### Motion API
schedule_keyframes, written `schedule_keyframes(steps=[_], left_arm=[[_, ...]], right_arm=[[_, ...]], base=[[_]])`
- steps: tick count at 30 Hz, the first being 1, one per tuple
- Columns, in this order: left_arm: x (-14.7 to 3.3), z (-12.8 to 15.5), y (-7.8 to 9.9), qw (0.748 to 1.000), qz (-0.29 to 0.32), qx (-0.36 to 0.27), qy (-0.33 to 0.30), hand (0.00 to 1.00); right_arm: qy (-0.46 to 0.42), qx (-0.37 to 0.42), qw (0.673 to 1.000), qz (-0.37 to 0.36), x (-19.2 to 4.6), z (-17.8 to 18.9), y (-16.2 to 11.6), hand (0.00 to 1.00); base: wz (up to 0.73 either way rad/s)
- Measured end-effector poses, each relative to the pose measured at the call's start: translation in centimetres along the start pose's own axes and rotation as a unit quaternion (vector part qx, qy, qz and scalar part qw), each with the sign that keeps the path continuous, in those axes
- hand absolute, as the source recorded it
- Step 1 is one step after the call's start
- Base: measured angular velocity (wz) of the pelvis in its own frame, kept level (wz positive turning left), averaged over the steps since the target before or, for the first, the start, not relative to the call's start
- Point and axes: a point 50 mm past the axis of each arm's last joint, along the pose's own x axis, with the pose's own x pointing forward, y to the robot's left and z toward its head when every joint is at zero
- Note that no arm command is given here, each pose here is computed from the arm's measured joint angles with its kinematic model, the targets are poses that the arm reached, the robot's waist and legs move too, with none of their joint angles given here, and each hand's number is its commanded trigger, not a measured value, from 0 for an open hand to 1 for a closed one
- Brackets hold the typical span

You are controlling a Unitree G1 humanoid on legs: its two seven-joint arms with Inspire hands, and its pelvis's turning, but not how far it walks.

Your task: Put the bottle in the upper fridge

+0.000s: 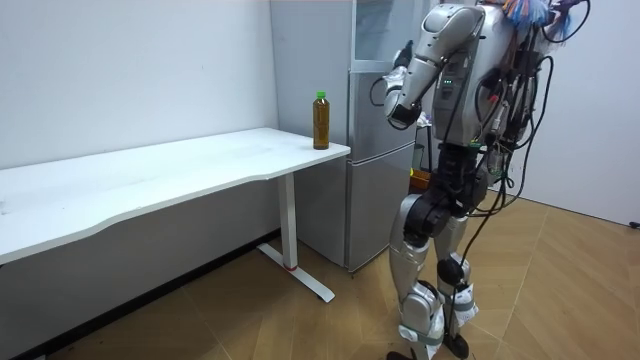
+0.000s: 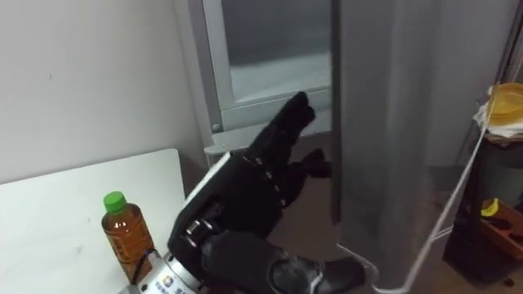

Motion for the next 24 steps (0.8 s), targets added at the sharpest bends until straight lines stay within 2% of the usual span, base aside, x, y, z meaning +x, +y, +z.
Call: schedule_keyframes(steps=[6, 10, 24], left_arm=[[0.5, -1.3, -2.2, 0.994, -0.096, -0.013, 0.040, 0.00], [-0.1, -2.2, -2.3, 0.988, -0.125, 0.012, 0.091, 0.00], [-0.8, -2.7, -2.0, 0.982, -0.150, 0.018, 0.115, 0.00]], right_arm=[[-0.007, -0.007, 1.000, 0.001, 0.0, 0.3, 0.0, 0.00], [-0.009, -0.006, 1.000, 0.003, 0.0, 0.3, 0.1, 0.00], [-0.010, -0.006, 1.000, 0.011, 0.1, 0.4, 0.4, 0.00]], base=[[-0.16], [-0.11], [-0.01]])
